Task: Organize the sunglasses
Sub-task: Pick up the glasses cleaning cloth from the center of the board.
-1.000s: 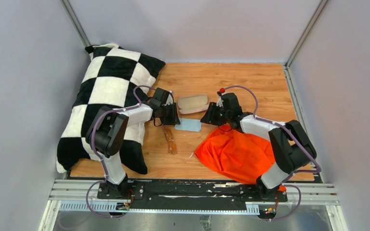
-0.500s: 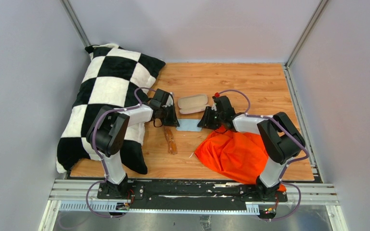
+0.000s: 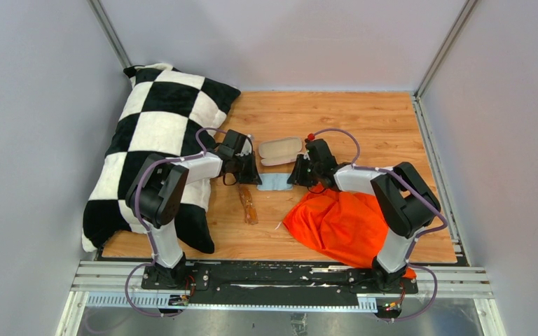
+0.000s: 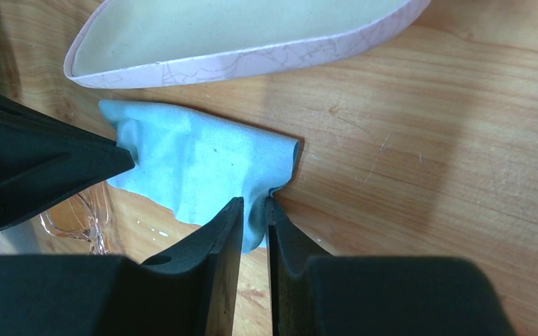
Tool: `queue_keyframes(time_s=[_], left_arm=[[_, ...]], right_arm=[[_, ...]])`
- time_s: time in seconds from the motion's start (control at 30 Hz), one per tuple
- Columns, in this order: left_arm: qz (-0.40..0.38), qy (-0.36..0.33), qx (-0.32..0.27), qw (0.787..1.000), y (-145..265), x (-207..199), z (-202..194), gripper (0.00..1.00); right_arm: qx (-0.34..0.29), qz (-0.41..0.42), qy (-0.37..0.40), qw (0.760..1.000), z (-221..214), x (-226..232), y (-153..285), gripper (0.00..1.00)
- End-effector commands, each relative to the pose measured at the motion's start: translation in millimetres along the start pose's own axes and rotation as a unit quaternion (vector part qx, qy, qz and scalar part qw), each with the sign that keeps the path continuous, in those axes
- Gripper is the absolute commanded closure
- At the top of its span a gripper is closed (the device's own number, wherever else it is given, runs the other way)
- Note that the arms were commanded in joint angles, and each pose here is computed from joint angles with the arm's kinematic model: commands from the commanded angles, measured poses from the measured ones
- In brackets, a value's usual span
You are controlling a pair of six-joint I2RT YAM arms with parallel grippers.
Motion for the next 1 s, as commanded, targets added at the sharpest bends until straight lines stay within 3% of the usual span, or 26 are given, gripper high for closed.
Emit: queue_keyframes(time_s=[0.0,0.37,0.63,0.97], left_arm=[[0.004,0.006,0.022,1.0,-7,6,-12,1.0],[0.017,0.001,0.015,1.0,-4,9,-10,1.0],[0.015,-0.001,0.014,1.0,-2,7,-9,1.0],[0.016,0.0,0.016,1.0,-2,8,-10,1.0]], right_arm=[[0.039,-0.034,0.009,0.999,-23,-12,-7,0.78],[0.019,-0.082,0.038,0.996,-13,-25,8,0.63],[0.038,-0.082,0.069,0.994,-16,-14,-1,0.63],[0.052,-0.132,0.105,0.984,-17,-18,-3,0.71]])
Point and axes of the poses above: each gripper's point midway between its finger pads, its own y axis back along the fingers, its own x axis along the line the jaws close on, z = x × y, the point moved 2 cm from there along y, back along the fingers, and after that the axes turned 10 degrees about y, right-handed, at the moved point
